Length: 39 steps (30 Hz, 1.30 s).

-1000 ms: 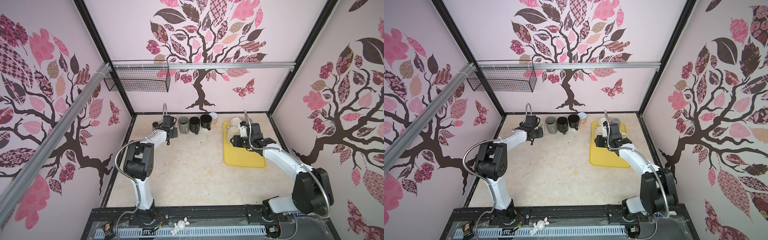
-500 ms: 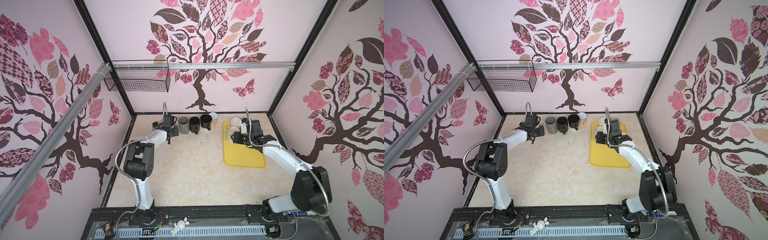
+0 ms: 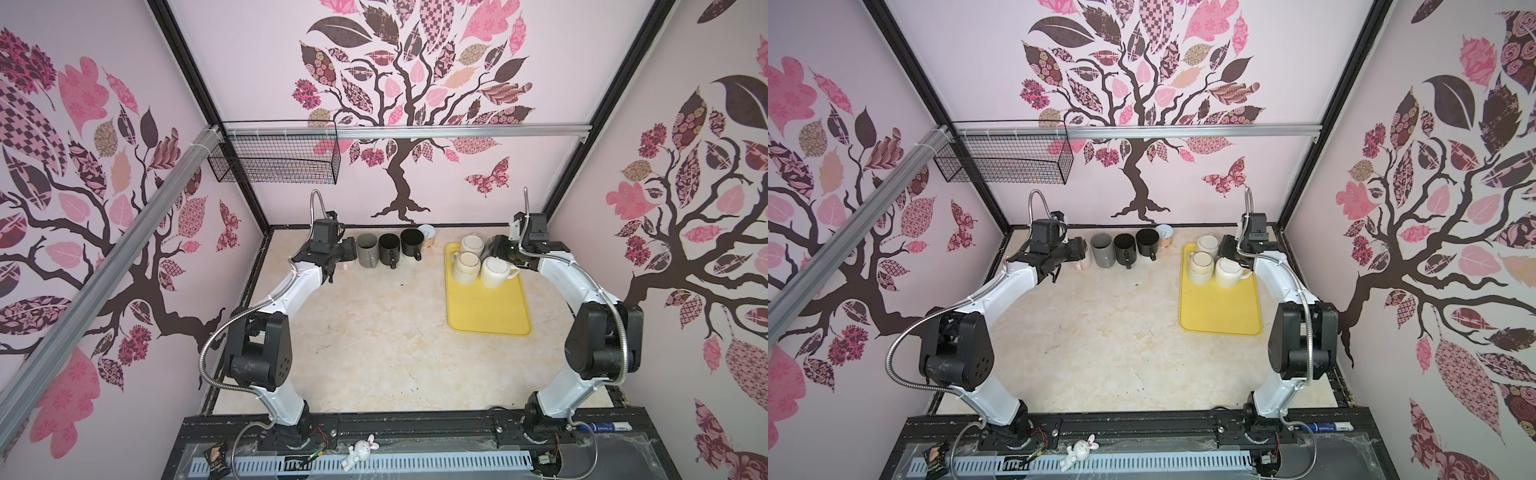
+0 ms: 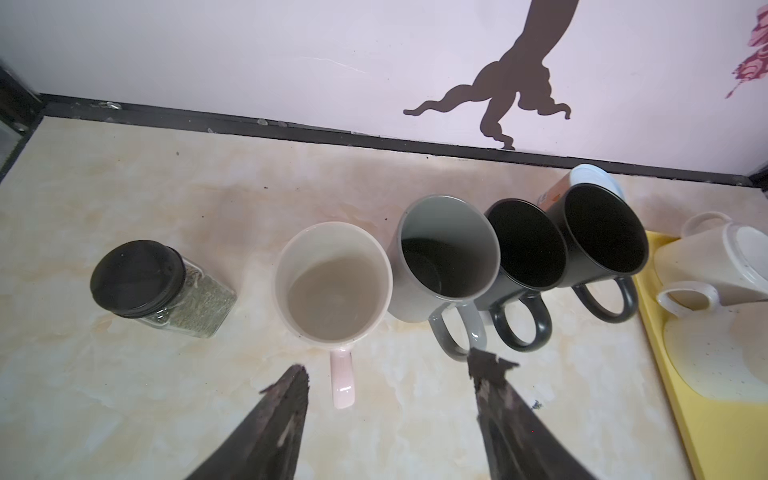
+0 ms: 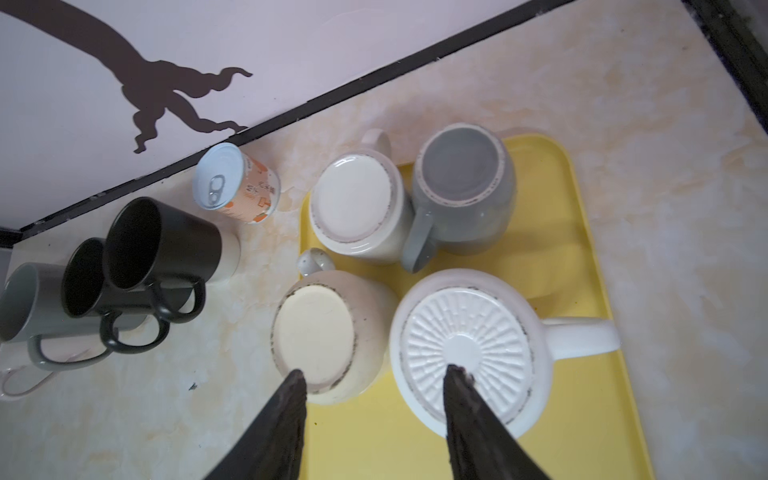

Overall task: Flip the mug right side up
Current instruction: 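Raise left gripper while right gripper moves to the upside-down white mug on the tray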

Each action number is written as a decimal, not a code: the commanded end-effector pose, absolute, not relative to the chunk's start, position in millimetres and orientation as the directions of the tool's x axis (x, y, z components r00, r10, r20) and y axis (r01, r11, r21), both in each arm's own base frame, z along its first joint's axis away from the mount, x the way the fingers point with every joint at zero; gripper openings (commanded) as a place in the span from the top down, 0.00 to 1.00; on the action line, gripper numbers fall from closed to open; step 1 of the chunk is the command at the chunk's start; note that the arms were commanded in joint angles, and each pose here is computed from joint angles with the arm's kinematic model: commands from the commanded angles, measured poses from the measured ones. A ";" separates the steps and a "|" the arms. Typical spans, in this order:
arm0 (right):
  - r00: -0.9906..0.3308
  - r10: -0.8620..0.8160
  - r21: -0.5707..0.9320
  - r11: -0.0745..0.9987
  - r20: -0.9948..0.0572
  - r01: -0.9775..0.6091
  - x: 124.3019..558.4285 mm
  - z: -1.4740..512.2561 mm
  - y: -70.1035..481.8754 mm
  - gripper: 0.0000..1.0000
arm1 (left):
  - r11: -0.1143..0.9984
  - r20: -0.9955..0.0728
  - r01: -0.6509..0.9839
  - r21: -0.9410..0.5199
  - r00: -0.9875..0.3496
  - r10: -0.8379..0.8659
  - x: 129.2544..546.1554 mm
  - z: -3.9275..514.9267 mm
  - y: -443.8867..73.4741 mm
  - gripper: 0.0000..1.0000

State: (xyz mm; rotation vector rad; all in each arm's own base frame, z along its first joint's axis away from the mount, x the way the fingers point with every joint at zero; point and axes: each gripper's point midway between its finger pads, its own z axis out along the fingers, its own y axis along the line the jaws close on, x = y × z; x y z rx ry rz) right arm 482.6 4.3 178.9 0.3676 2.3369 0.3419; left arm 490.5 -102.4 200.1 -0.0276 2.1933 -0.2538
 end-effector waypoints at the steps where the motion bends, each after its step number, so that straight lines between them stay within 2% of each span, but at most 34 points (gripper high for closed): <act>1: -0.690 0.416 0.373 0.901 -0.592 0.223 488.1 162.6 -26.9 0.45 | 0.965 -0.789 0.159 -0.210 -0.610 -0.071 474.0 198.9 -124.1 0.34; 6: -0.694 0.448 0.371 0.888 -0.564 0.271 498.2 139.6 -49.1 0.45 | 0.949 -0.786 0.218 -0.229 -0.616 -0.048 459.5 198.2 -143.1 0.34; 12: -0.727 0.447 0.348 0.889 -0.521 0.297 518.0 107.1 -55.8 0.47 | 0.928 -0.776 0.271 -0.257 -0.630 -0.031 445.8 197.2 -153.0 0.34; 16: -0.752 0.440 0.336 0.892 -0.491 0.302 515.8 96.9 -55.4 0.49 | 0.921 -0.784 0.294 -0.256 -0.621 -0.020 434.3 201.1 -154.6 0.34; 22: -0.778 0.445 0.370 0.881 -0.444 0.293 487.6 86.6 -42.1 0.52 | 0.913 -0.786 0.308 -0.266 -0.617 -0.021 425.8 203.8 -155.4 0.34; 29: -0.801 0.441 0.372 0.880 -0.406 0.296 435.1 78.9 -26.1 0.52 | 0.920 -0.783 0.291 -0.261 -0.622 -0.026 417.7 206.1 -155.5 0.34; 35: -0.823 0.409 0.405 0.881 -0.393 0.245 396.9 79.7 8.6 0.51 | 0.896 -0.776 0.372 -0.241 -0.629 0.053 402.9 203.0 -188.2 0.34; 39: -0.835 0.358 0.382 0.903 -0.417 0.196 378.4 82.7 31.6 0.50 | 0.867 -0.739 0.394 -0.305 -0.672 0.045 394.7 196.2 -211.2 0.37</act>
